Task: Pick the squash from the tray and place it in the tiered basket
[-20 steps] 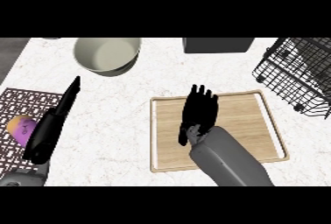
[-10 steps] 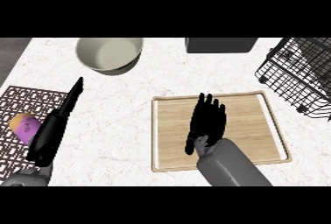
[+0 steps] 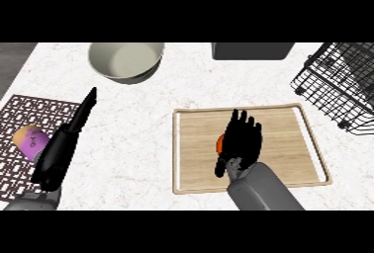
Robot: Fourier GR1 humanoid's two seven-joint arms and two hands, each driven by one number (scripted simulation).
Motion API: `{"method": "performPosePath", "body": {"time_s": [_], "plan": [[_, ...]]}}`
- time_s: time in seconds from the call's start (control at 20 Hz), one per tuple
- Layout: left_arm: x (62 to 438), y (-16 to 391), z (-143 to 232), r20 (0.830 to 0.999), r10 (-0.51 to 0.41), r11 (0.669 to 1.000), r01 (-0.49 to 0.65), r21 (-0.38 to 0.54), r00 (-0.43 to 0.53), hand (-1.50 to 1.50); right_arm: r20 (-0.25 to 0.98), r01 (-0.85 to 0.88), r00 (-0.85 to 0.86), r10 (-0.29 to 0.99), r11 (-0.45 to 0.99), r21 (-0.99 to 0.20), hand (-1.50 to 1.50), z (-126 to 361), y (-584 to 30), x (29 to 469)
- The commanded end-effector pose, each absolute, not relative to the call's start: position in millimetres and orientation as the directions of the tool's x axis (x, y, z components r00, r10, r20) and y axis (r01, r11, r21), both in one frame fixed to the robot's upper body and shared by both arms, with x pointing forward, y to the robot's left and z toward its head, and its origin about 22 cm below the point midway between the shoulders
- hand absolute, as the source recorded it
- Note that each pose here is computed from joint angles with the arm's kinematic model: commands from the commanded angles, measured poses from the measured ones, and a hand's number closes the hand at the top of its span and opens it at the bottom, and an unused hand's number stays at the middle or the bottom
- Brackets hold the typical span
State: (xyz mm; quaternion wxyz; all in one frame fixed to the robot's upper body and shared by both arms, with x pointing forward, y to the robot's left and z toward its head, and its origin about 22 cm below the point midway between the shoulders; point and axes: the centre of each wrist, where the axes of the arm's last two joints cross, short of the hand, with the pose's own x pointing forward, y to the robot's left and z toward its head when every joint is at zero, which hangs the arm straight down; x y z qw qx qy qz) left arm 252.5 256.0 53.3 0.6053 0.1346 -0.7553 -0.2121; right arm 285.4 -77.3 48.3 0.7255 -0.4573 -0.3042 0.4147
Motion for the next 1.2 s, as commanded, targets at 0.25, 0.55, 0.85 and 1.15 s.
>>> {"method": "performPosePath", "body": {"time_s": [0.25, 0.55, 0.85, 1.15], "plan": [[249.8, 260.7, 54.0, 0.854, -0.462, 0.872, 0.053, 0.486, -0.239, 0.00, -0.045, -0.385, 0.592, 0.804, 0.233, -0.893, -1.50, 32.6, -73.2, 287.8], [264.8, 266.1, 46.1, 0.868, -0.441, 0.884, 0.060, 0.465, -0.227, 0.00, 0.088, -0.308, 0.504, 0.859, 0.274, -0.911, 1.50, 9.9, -73.4, 280.6], [261.6, 262.2, 65.8, 0.860, -0.446, 0.878, 0.067, 0.474, -0.248, 0.00, 0.051, -0.244, 0.451, 0.891, 0.178, -0.953, 1.50, 21.9, -71.7, 297.7], [271.7, 270.4, 61.1, 0.859, -0.457, 0.878, 0.037, 0.477, -0.230, 0.00, 0.062, -0.113, 0.413, 0.908, 0.119, -0.986, 1.50, 54.0, -64.2, 286.5]]}}
